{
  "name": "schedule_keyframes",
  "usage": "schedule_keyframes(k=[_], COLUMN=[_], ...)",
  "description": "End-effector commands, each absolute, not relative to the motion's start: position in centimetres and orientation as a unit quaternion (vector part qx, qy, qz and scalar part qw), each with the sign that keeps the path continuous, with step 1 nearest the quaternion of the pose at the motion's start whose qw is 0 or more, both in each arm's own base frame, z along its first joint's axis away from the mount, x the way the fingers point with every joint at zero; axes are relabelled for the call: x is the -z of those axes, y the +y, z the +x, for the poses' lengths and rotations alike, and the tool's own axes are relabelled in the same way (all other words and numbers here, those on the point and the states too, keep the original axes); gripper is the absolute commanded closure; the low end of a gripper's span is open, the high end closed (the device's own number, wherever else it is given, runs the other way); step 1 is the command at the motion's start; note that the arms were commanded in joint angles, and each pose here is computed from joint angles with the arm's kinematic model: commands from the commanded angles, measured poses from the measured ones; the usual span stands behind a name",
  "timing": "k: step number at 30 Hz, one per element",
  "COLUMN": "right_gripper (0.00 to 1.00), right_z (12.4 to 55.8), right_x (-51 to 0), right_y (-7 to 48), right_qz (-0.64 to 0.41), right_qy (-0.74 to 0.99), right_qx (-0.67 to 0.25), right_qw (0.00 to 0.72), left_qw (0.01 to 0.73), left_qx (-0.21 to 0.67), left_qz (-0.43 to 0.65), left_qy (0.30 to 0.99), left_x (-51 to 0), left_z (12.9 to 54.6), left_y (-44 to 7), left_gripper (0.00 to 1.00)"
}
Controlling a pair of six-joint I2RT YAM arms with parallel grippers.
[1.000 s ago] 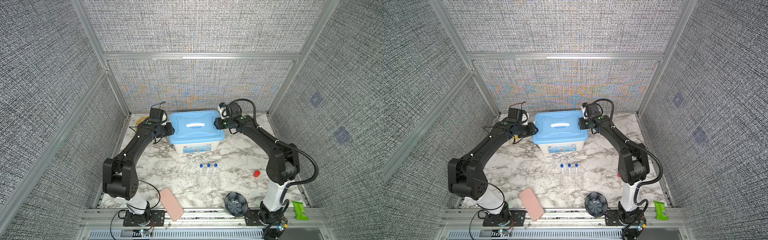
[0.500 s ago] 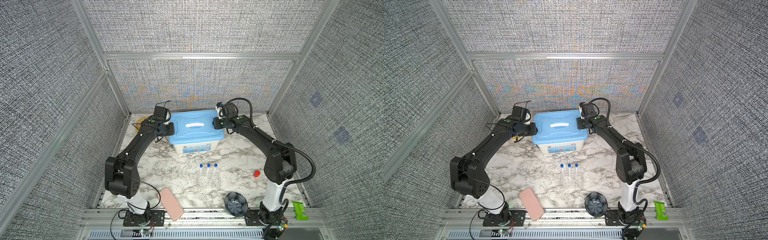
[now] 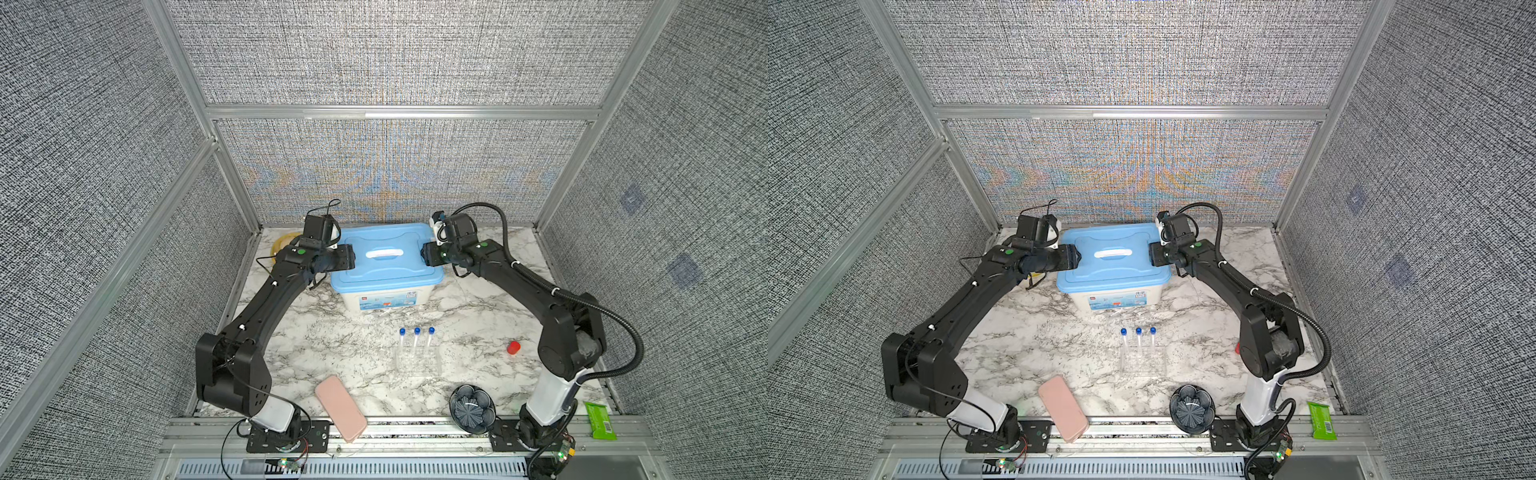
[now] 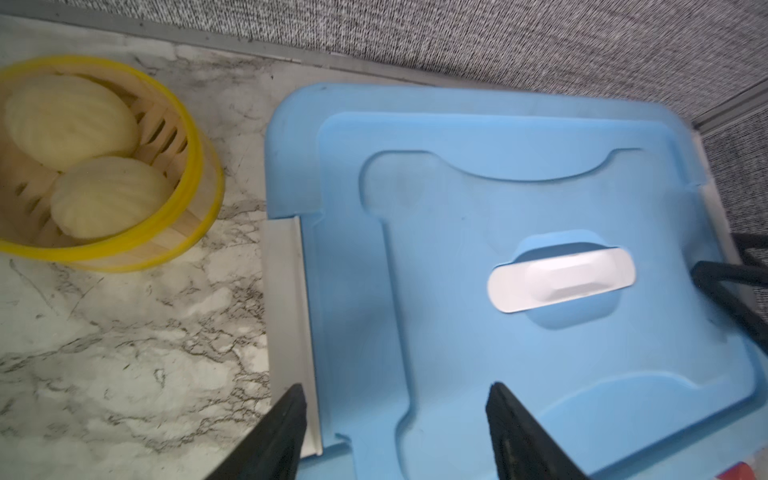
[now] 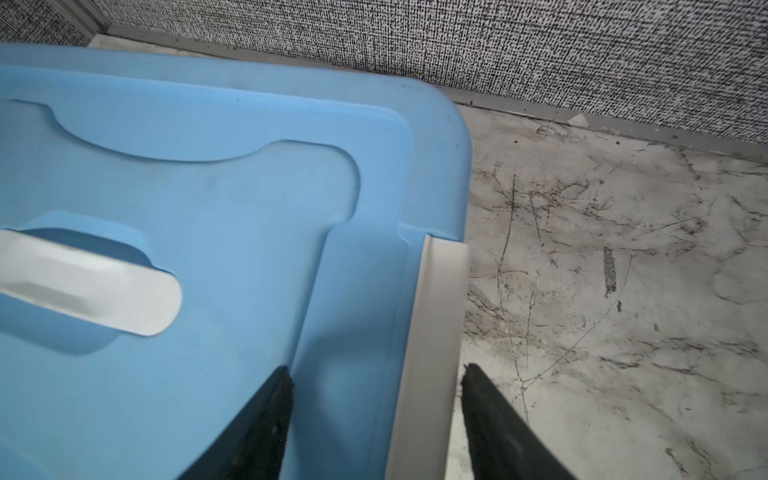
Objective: Organize the chemistry lab equipment
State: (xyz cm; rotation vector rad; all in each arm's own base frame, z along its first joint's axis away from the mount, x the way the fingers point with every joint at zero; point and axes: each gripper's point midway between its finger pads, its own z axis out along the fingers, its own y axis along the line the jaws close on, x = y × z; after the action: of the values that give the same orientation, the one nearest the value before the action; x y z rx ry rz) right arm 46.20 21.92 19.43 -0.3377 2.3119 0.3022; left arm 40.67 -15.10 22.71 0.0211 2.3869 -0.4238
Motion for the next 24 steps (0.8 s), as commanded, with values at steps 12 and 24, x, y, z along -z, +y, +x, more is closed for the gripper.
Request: schedule_keyframes(k=[12,24], right_gripper=[0.09,0.01], right_z=[44.1,38.9], right_x=[-27.3,-24.2], right_y=[15.5,6.0], right_qz=[-0.073,0.065], right_qy=[0.854,0.816], right_qx=[-0.128,-0.128], right_qw=[0.498,0.56], left_qw=[0.49,0.572], left_qx=[0.07,-0.082], left_qz=[-0.081,-0.063], left_qy=[0.865,0.813], left_x=[-30.3,-26.8], left_z=[38.0,33.0], left_y=[-8.1,-1.9], left_gripper=[0.11,0.01])
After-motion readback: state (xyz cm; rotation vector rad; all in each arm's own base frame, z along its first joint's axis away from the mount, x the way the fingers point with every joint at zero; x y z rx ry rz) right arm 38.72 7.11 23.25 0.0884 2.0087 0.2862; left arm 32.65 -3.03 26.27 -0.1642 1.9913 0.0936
